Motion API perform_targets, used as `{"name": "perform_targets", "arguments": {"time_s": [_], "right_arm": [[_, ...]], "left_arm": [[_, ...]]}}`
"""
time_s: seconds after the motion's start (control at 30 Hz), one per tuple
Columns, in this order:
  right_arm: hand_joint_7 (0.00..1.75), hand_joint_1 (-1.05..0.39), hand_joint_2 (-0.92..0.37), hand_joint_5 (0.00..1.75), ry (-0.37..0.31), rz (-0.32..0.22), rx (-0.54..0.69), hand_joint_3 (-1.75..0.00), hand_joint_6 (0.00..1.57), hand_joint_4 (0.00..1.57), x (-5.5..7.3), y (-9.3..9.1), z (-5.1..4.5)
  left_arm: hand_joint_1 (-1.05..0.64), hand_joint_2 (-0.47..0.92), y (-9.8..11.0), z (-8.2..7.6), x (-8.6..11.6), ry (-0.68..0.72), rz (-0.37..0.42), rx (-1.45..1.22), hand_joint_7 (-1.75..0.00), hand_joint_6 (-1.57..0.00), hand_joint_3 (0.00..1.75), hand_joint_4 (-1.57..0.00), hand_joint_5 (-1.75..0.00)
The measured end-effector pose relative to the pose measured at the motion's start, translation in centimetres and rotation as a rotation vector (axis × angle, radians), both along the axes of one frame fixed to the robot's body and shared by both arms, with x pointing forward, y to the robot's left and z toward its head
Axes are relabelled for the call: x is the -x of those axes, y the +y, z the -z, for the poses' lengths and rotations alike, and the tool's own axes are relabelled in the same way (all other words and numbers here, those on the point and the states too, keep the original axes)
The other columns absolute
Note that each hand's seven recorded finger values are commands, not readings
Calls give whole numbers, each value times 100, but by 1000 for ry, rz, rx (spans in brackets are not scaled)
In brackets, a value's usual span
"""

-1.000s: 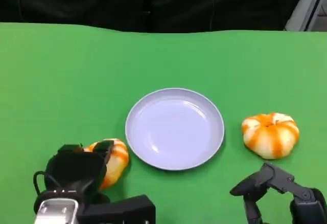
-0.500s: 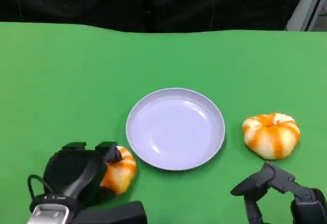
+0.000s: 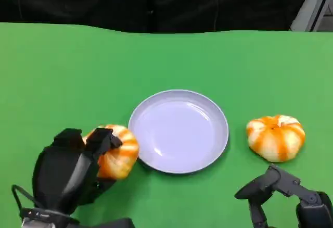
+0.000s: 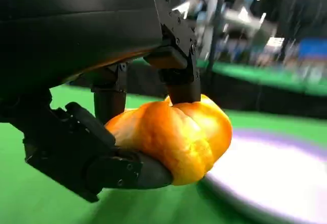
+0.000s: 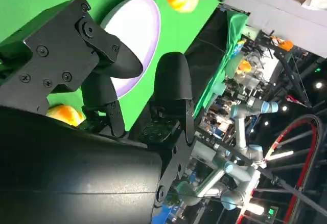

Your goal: Grasp the bread from the table and place it into the plate.

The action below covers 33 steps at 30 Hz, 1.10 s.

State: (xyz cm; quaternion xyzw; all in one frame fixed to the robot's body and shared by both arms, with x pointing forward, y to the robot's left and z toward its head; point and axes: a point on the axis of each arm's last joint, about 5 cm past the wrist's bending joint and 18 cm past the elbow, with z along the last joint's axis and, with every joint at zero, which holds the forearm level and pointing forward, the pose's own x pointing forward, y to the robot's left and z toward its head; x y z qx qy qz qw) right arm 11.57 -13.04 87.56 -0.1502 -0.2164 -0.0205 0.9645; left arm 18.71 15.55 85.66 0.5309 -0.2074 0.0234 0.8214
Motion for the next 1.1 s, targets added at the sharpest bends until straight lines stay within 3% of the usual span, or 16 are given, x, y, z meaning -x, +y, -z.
{"name": "perform_targets", "arguments": {"time_s": [0.17,0.33,0.57,0.87,1.1], "right_arm": [[122,-5,-35,157,-1,0,0,-128,76,69,-2,1,-1],[122,-5,-35,157,0,0,-1,-129,76,69,-1,0,-1],[122,-5,-33,157,-3,-2,-3,-130,76,70,-8,8,-3],[121,-8,-34,157,-3,-3,-1,-130,76,69,-7,11,-3],[121,-7,-34,157,-3,-4,-2,-129,76,69,-7,13,-2]], "left_arm": [[-18,26,-5,-18,-14,-92,47,44,-141,-89,133,-97,-175],[-18,25,-27,-47,-50,-126,60,49,-140,-90,137,-97,-175],[-19,24,-280,-223,-295,-128,141,78,-141,-91,141,-97,-175],[-20,25,-460,-283,-436,-110,195,75,-158,-83,138,-97,-175],[-22,28,-509,-285,-465,-82,216,76,-158,-80,133,-96,-175]]}}
